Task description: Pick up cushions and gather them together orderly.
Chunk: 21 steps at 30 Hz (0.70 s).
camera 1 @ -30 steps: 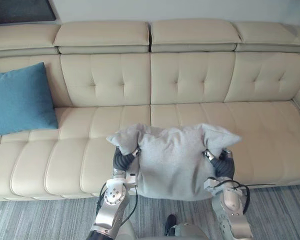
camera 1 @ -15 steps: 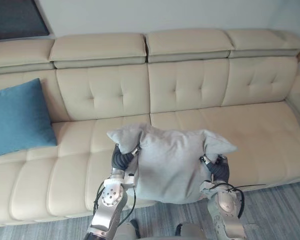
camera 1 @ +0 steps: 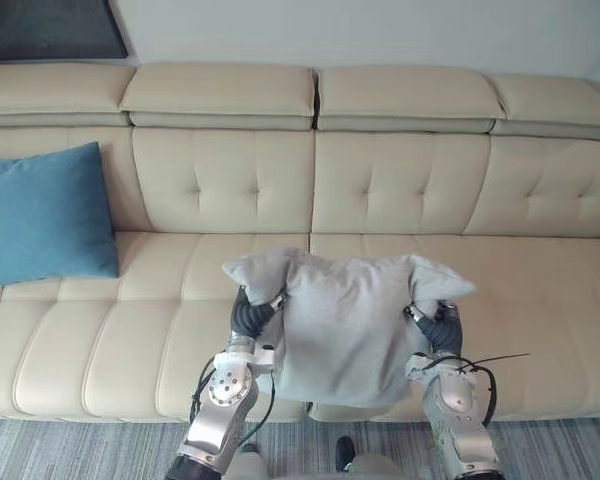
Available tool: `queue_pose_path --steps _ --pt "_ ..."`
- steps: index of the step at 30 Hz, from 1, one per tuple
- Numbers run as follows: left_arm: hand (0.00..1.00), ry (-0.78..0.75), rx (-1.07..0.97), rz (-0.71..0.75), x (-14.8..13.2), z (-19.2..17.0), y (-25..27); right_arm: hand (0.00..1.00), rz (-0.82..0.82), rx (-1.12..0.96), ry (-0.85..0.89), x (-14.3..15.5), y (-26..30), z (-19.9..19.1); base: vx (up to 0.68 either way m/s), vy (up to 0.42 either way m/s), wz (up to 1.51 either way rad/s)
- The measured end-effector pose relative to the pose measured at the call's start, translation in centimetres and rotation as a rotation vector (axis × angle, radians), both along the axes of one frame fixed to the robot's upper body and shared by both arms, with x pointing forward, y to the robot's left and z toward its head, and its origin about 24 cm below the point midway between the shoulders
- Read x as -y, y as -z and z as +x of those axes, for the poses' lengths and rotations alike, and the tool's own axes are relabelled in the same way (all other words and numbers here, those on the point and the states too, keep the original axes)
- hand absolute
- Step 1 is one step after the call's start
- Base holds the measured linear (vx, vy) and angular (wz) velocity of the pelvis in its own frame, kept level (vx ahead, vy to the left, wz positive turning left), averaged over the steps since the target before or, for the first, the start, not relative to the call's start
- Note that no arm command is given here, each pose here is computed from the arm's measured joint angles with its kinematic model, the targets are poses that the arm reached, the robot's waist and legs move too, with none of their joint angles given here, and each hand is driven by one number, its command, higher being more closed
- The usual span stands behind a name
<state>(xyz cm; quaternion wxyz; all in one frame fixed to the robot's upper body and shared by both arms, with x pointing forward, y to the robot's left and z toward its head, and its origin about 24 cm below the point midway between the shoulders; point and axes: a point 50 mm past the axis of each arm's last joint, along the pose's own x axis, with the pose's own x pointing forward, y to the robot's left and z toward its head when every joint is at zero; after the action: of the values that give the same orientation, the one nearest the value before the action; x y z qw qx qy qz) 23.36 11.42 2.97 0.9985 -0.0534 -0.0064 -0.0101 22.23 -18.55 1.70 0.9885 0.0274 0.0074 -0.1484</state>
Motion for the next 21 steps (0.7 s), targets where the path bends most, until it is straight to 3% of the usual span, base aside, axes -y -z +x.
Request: queue_pose_path --steps 4,9,14,21 --pt "1.0 0.02 0.062 0.009 0.6 1.2 -1.5 1.0 -0.012 0.033 0.013 0.4 -0.8 0.8 0.01 -0.006 0.24" --pt "1.0 -0.005 0.223 0.046 0.6 4.3 -5.6 1.0 -0.074 0.198 0.006 0.0 -5.1 4.5 -0.03 0.004 0.08" --pt "1.0 -0.085 0.449 0.097 0.2 9.1 -12.8 1.0 -0.137 0.444 0.034 -1.1 -13.2 10.3 -0.11 0.002 -0.05" --pt "1.0 -0.227 0.698 0.156 -1.8 12.8 -23.2 1.0 -0.182 0.693 0.108 -2.1 -24.7 14.4 -0.13 -0.012 0.0"
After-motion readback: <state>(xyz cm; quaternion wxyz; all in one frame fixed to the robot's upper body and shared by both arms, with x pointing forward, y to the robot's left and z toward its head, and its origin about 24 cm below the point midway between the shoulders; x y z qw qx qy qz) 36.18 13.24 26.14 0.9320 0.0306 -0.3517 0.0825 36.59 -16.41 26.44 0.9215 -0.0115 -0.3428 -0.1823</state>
